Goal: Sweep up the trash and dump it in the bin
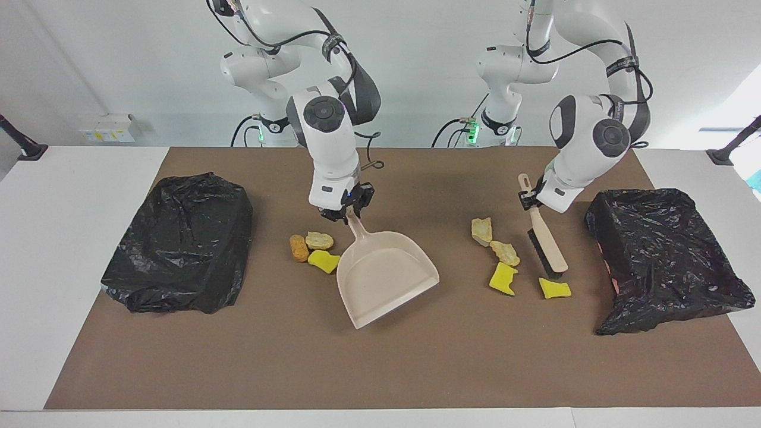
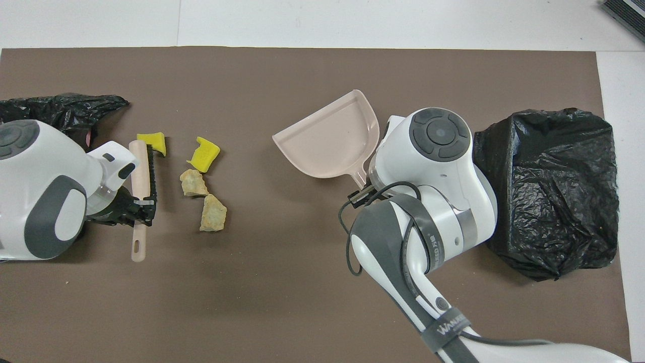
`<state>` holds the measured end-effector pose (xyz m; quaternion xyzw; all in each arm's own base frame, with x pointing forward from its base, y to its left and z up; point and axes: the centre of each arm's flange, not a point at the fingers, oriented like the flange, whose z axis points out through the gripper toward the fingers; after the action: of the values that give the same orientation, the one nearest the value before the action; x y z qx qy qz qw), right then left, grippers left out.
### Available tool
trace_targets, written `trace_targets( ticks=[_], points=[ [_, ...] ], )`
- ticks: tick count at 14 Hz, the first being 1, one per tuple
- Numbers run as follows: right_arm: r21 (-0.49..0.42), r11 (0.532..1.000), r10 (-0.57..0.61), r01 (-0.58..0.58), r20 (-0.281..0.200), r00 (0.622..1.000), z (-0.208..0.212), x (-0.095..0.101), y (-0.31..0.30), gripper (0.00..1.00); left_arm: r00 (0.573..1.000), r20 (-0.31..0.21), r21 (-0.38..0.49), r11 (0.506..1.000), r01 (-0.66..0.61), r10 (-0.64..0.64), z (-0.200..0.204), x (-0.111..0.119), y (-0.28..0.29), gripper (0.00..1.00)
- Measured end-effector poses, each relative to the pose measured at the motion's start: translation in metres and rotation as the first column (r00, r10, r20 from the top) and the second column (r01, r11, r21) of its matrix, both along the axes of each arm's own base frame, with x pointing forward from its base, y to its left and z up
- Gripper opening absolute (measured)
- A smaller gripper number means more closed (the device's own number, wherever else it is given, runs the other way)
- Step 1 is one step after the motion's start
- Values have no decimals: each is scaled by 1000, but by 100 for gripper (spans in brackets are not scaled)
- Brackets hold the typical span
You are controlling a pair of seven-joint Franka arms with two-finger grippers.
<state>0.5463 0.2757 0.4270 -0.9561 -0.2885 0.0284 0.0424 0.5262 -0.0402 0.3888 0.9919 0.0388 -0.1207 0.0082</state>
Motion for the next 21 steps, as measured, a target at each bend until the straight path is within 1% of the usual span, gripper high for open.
trace_targets(
  ticks=[1, 2, 4, 6, 7, 8, 9, 10, 11, 13, 15, 17, 19, 21],
  points=[
    [1, 996, 88, -88, -9, 996, -5, -11, 2, 31, 1000, 19, -12, 1000, 22, -21, -1, 5, 16, 26],
    [3, 983, 184, -184, -23, 983, -12, -22, 3, 31, 999, 35, -19, 999, 33, -32, -3, 8, 29, 26],
    [13, 943, 334, -333, -42, 942, -23, -44, 6, 31, 998, 49, -26, 998, 48, -47, -2, 13, 43, 26],
    [21, 893, 450, -449, -42, 892, -24, -62, 18, 31, 996, 67, -27, 998, 60, -58, 4, 22, 45, 26],
    [9, 870, 494, -494, -39, 869, -21, -72, 28, 31, 995, 75, -26, 998, 60, -58, 7, 27, 46, 26],
    [-9, 853, 520, -521, -48, 853, -21, -81, 34, 31, 995, 81, -22, 998, 66, -64, 8, 33, 49, 26],
    [-25, 842, 536, -539, -64, 842, -25, -88, 35, 31, 994, 83, -17, 997, 78, -76, 6, 40, 52, 26],
    [-36, 840, 538, -542, -80, 839, -31, -93, 35, 31, 993, 80, -10, 996, 90, -89, 0, 48, 55, 26],
    [-55, 842, 531, -537, -94, 842, -37, -99, 37, 31, 992, 75, -8, 994, 107, -106, -9, 57, 58, 26],
    [-93, 853, 506, -514, -102, 857, -42, -108, 45, 31, 985, 79, -16, 987, 158, -157, -26, 70, 71, 26],
    [-101, 858, 495, -504, -97, 863, -42, -110, 49, 31, 975, 79, -27, 977, 211, -208, -32, 75, 81, 26],
    [-101, 863, 490, -496, -75, 868, -42, -109, 52, 31, 967, 79, -34, 968, 247, -244, -33, 75, 74, 26],
    [-102, 865, 487, -491, -65, 871, -42, -110, 56, 31, 954, 74, -42, 955, 294, -291, -36, 75, 54, 26],
    [-101, 868, 484, -487, -52, 873, -42, -110, 59, 31, 937, 57, -50, 936, 348, -345, -43, 69, 22, 26]
  ],
)
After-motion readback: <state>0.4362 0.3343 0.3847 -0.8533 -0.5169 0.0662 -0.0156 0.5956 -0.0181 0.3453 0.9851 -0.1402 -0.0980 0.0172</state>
